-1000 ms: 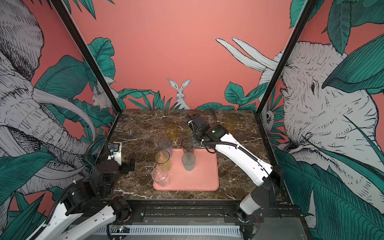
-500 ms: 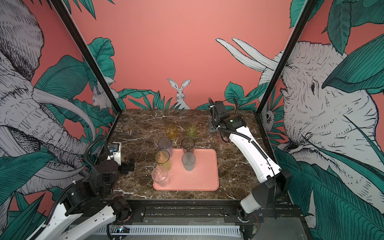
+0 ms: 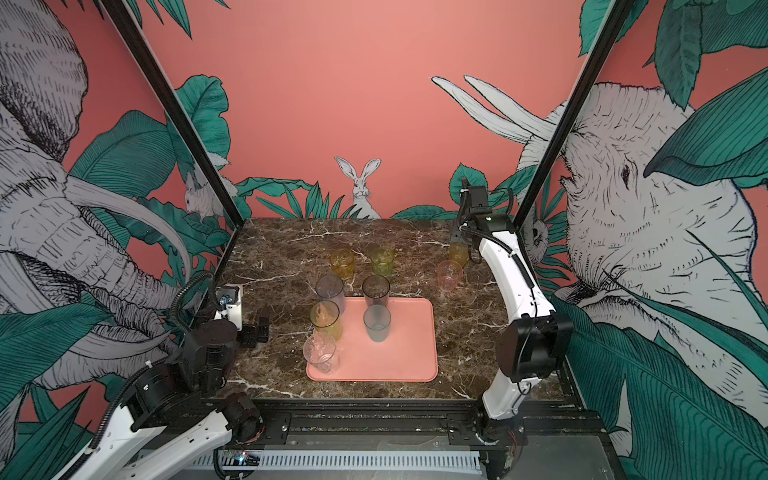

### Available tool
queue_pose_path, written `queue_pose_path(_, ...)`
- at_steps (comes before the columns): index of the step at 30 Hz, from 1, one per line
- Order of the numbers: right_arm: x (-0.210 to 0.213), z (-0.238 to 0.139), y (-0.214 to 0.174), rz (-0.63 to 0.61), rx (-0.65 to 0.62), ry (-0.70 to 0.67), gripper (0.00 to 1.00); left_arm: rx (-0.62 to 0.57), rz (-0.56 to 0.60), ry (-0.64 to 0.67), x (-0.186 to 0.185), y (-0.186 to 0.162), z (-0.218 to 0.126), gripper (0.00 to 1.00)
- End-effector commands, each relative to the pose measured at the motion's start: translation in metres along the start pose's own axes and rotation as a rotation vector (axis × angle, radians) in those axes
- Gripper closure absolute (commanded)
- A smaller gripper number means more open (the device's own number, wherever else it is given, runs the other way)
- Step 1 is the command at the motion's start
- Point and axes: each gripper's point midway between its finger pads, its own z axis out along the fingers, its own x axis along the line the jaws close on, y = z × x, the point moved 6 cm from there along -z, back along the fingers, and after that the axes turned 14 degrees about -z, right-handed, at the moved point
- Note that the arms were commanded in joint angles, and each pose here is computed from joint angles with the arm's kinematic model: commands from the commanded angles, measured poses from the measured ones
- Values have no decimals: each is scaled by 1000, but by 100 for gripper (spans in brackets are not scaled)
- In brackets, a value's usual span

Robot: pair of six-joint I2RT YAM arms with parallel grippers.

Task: Place the glasses into the tray
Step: 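Raise the right gripper and move it toward the amber cup beyond the tray, then lower the open right gripper around the amber cup's rim and close it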

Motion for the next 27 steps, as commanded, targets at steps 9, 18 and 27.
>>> queue_pose_path(9, -29, 49, 10, 142, 67, 10, 29, 0, -10, 22, 2, -1, 1, 1)
queue_pose_path(18, -43, 79, 12, 193, 109, 35, 28, 3, -7, 23, 2, -2, 2, 1)
queue_pose_path(27, -47, 102, 7, 199, 163, 48, 31, 1, -8, 25, 2, -1, 2, 1)
